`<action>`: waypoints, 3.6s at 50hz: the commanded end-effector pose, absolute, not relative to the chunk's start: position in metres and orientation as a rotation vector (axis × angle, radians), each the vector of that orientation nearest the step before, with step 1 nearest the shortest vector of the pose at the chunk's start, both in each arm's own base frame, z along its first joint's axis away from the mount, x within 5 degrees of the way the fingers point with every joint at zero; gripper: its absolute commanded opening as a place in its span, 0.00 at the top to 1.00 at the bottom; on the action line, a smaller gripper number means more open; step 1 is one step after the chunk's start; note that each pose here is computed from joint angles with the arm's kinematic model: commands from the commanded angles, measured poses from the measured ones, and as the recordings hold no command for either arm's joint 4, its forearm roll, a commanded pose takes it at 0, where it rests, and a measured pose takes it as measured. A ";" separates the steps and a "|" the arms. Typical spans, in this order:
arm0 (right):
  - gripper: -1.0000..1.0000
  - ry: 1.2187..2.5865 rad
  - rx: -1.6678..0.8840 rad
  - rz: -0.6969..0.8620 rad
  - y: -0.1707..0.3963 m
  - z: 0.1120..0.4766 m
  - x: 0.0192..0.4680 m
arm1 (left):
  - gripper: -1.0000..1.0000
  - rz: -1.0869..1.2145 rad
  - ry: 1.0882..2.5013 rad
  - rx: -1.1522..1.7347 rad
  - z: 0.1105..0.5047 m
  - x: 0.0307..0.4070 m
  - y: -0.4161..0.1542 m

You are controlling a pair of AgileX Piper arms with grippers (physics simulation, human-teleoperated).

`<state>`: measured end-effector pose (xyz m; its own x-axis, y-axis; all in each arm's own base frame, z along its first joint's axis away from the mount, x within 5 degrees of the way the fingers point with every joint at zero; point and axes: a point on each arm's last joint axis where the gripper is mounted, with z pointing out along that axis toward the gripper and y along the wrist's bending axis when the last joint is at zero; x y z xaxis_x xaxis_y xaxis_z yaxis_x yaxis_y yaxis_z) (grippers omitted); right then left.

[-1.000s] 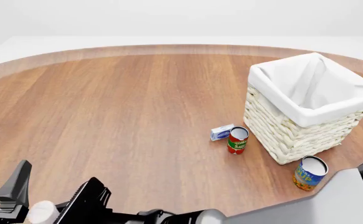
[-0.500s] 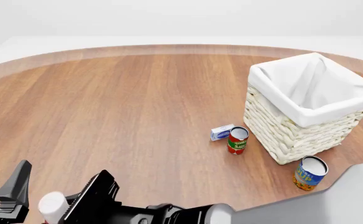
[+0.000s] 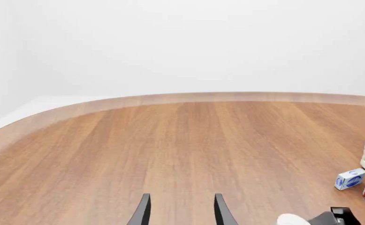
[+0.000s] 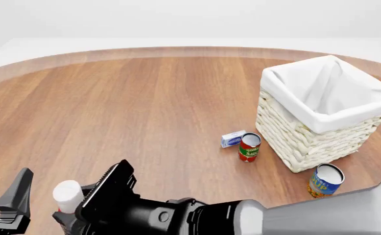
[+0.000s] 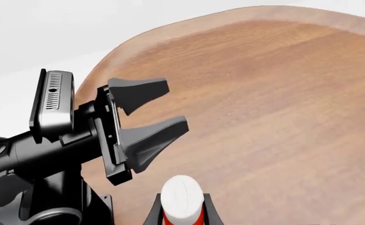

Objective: Pick up the ketchup, and put it in the basket.

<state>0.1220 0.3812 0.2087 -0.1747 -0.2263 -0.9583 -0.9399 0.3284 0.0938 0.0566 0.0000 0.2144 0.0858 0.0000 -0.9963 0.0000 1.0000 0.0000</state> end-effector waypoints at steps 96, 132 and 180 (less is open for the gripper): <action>1.00 1.478 -0.742 0.575 0.269 0.292 0.241 | 0.00 0.000 1.485 0.000 0.214 0.057 0.000; 1.00 1.437 -0.546 0.462 0.204 0.321 0.267 | 0.00 0.000 1.485 0.000 0.214 0.057 0.000; 1.00 1.367 -0.312 0.284 0.115 0.339 0.275 | 0.00 0.000 1.485 0.000 0.214 0.057 0.000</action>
<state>0.2743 0.1334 0.3336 0.1566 0.0117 -0.9876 -0.4290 0.9015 -0.0573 0.0566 0.0000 0.2144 0.0858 0.0000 -0.9963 0.0000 1.0000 0.0000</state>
